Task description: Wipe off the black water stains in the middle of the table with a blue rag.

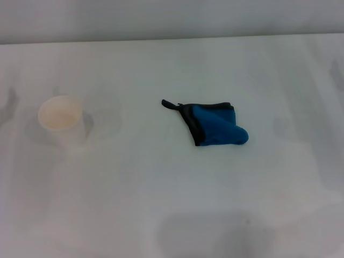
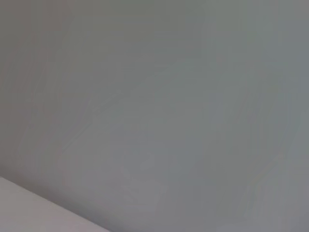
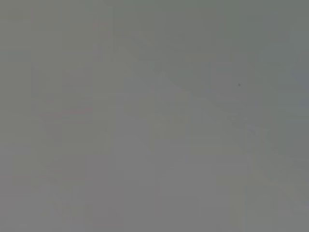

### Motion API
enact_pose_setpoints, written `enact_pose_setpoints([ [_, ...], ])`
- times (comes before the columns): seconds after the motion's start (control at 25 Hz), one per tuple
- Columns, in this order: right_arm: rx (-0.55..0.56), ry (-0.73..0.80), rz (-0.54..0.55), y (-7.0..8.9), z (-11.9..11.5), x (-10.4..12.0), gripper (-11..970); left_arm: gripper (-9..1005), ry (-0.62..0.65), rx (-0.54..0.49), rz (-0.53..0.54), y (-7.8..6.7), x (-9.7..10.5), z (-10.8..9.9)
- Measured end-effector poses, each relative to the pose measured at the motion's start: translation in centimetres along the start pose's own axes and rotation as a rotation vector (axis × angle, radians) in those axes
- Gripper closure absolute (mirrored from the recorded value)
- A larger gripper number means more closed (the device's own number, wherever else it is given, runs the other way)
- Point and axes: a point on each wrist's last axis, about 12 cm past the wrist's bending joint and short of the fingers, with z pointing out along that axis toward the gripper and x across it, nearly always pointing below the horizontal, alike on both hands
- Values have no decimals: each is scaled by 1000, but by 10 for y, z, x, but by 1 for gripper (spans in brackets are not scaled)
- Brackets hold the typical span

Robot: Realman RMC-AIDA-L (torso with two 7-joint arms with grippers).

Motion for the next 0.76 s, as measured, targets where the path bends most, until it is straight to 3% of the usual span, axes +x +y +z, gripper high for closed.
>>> enact_pose_setpoints([
  [0.76, 26, 39, 2, -2, 2, 4, 122, 106, 35, -11, 4, -5, 2, 9],
])
